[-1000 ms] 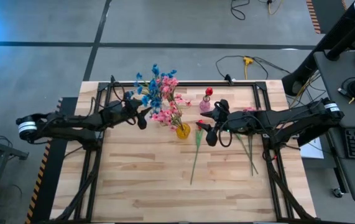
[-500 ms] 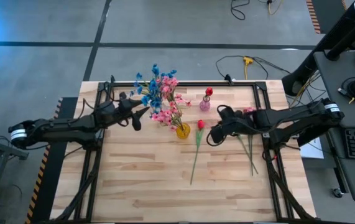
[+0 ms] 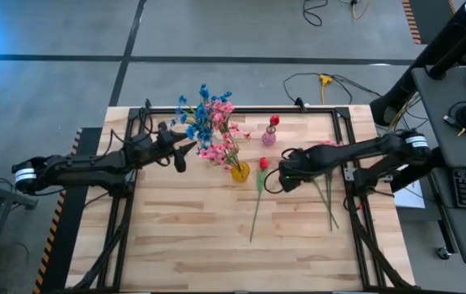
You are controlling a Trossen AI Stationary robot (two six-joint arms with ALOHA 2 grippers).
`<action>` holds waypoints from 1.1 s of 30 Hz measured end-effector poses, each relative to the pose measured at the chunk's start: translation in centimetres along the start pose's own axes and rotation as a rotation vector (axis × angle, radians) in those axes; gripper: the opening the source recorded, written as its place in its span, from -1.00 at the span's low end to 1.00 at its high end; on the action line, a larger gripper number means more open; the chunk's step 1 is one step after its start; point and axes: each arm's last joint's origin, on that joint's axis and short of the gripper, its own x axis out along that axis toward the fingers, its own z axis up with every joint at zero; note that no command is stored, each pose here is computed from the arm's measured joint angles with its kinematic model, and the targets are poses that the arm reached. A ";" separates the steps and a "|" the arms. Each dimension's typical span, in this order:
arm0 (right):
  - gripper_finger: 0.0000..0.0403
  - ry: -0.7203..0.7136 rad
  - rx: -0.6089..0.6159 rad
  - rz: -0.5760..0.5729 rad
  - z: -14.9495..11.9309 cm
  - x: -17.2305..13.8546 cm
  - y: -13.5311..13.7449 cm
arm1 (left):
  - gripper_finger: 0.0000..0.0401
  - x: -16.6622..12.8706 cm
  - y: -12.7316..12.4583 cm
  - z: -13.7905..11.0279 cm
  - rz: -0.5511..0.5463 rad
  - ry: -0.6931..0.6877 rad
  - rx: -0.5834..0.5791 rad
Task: Sort flowers into vase by color
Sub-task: Put the right red tulip into violet vase
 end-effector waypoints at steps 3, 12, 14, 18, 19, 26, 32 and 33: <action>0.05 0.070 0.002 -0.115 0.1 1.1 -0.4 | -0.17 0.1 0.0 -0.1 0.000 0.009 -0.006; -0.03 0.135 -0.032 -0.196 1.2 2.0 -1.5 | -0.17 0.1 0.0 -0.4 0.000 0.035 -0.005; -0.05 0.148 -0.041 -0.193 1.4 2.2 -1.7 | -0.17 0.1 0.0 -0.4 0.001 0.035 -0.005; -0.08 0.183 -0.039 -0.190 1.4 2.9 -2.2 | -0.17 0.1 0.0 -0.4 0.001 0.036 -0.004; -0.08 0.188 -0.039 -0.186 1.4 3.2 -2.3 | -0.17 0.1 0.0 -0.4 0.001 0.036 -0.004; 0.05 0.240 -0.034 -0.134 0.7 5.1 -2.7 | -0.17 0.1 0.0 -0.4 0.001 0.038 -0.004; 0.14 0.272 -0.028 -0.174 -0.1 6.3 -3.6 | -0.17 0.1 0.0 -0.4 0.001 0.038 -0.004; 0.15 0.274 -0.028 -0.177 -0.2 6.4 -3.7 | -0.17 0.1 0.0 -0.4 0.001 0.038 -0.004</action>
